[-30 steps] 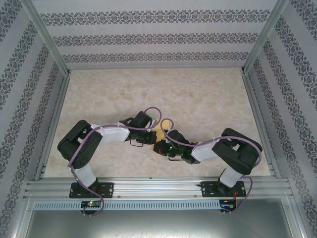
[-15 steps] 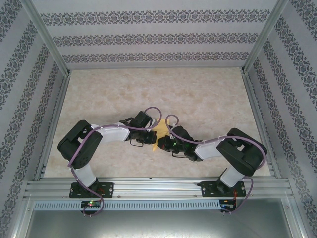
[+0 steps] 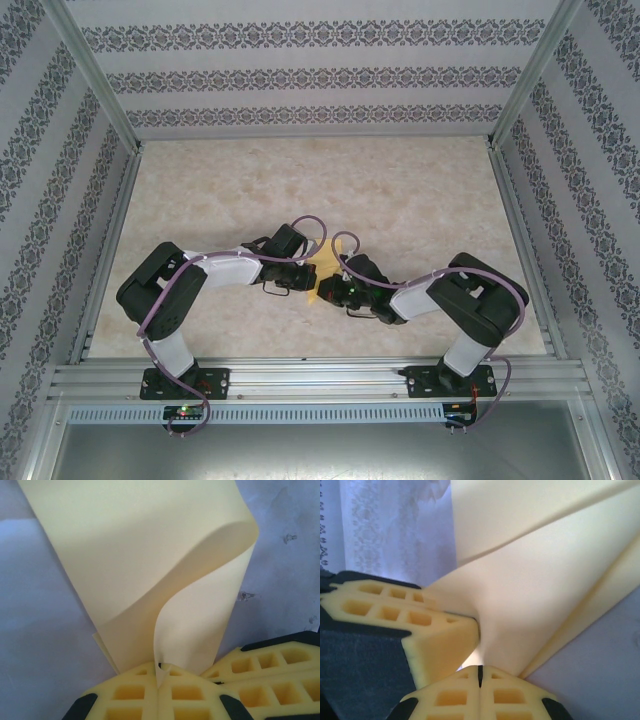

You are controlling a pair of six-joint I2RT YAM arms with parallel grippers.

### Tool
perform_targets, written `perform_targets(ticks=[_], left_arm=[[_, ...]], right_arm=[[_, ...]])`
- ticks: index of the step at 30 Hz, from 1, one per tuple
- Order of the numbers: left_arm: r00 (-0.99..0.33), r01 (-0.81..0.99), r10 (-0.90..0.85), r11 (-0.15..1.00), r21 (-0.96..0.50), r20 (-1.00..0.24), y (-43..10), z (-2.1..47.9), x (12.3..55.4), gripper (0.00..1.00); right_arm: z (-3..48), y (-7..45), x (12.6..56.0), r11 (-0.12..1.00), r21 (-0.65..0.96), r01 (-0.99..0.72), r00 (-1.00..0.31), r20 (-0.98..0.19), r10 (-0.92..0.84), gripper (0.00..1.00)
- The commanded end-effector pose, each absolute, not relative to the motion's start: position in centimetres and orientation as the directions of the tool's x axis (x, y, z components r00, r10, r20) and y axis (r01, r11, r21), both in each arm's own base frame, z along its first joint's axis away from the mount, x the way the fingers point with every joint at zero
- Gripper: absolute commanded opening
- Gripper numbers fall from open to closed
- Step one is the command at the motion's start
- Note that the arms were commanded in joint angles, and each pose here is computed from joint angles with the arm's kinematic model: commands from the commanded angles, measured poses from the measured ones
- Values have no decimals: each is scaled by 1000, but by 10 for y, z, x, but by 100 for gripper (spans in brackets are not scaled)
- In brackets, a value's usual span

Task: Fold a paper plane with a square sheet of paper (pick it up from the middle)
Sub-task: Third fold the triangle at the center of the table.

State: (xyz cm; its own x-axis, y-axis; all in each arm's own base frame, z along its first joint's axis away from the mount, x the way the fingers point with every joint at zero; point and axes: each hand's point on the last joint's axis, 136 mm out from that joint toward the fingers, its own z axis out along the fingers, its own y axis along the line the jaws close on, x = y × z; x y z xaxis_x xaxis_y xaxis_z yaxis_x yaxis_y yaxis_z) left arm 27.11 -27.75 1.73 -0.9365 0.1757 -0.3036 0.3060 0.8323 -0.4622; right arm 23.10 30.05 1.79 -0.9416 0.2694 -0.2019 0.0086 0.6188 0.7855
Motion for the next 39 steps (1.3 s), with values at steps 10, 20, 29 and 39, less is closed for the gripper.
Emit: perform_targets(ticks=[10, 20, 29, 39], left_arm=[[-964, 255, 210, 906, -337, -165, -242, -26, 249, 3], [-964, 255, 210, 907, -336, -164, -242, -25, 249, 3], [-964, 256, 212, 909, -330, -163, -240, -24, 248, 3], [-963, 258, 216, 908, -331, -160, -240, -24, 248, 3]], right_arm=[[38, 285, 245, 652, 758, 13, -927, -234, 291, 0], [24, 283, 263, 644, 764, 49, -948, -168, 271, 0], [2, 273, 263, 680, 723, 118, -944, -129, 302, 0], [50, 256, 285, 691, 721, 46, -930, -222, 293, 0]])
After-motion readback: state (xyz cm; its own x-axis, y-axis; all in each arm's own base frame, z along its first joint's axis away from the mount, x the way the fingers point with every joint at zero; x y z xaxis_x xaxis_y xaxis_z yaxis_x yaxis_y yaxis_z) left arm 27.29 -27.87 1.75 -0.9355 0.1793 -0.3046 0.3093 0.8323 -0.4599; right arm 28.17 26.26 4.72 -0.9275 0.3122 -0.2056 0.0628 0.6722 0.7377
